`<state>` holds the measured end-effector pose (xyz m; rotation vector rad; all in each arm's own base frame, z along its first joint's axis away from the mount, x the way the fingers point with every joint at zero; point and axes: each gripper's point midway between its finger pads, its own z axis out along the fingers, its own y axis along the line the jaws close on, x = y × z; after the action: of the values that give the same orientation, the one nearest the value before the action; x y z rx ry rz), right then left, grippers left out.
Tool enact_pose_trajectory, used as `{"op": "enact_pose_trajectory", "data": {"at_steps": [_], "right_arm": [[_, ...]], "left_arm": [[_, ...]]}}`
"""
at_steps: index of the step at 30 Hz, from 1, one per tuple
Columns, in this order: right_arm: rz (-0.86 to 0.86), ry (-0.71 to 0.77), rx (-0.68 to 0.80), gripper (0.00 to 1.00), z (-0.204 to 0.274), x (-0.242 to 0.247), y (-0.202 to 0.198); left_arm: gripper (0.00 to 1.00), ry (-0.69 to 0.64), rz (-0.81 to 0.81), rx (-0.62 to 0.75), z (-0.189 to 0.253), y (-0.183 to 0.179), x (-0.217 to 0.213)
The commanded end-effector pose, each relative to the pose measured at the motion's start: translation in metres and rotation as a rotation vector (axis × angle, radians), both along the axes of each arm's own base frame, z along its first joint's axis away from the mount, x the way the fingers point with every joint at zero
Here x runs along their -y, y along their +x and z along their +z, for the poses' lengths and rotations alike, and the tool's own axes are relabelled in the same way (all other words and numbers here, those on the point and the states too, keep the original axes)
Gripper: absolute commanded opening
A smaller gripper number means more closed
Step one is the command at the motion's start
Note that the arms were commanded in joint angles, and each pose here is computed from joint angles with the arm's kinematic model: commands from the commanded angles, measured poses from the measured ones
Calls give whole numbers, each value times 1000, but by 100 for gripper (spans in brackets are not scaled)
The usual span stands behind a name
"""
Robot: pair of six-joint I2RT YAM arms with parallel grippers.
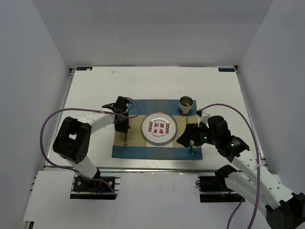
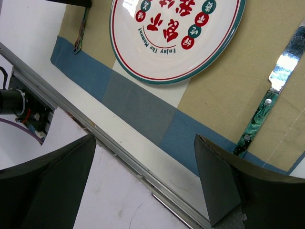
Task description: Set the dinner table for one person
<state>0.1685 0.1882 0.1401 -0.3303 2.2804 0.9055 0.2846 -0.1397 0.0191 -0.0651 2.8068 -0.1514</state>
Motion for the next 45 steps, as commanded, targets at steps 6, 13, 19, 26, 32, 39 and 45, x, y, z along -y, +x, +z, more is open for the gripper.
{"op": "enact_pose_trajectory", "data": {"at_steps": [6,13,19,26,32,39,45], "right_arm": [[17,14,15,89,1,-2,-2],[20,17,14,89,0,-3,-2],[19,17,18,89,2,-2,-3],[15,22,21,89,3,-2,-3],[16,26,24,89,4,-2,-4],[16,28,23,89,4,-1,-5],[17,26,23,89,3,-1,-5]], "left_arm": [[0,30,-5,-15,-3,-14,1],[0,33,8,0,7,-20,-1],[0,20,14,9,16,-24,1],[0,20,10,11,23,-29,0],[0,33,1,-8,18,-35,0],[0,49,2,-35,10,-40,0],[15,70,13,-49,5,-42,-4]]}}
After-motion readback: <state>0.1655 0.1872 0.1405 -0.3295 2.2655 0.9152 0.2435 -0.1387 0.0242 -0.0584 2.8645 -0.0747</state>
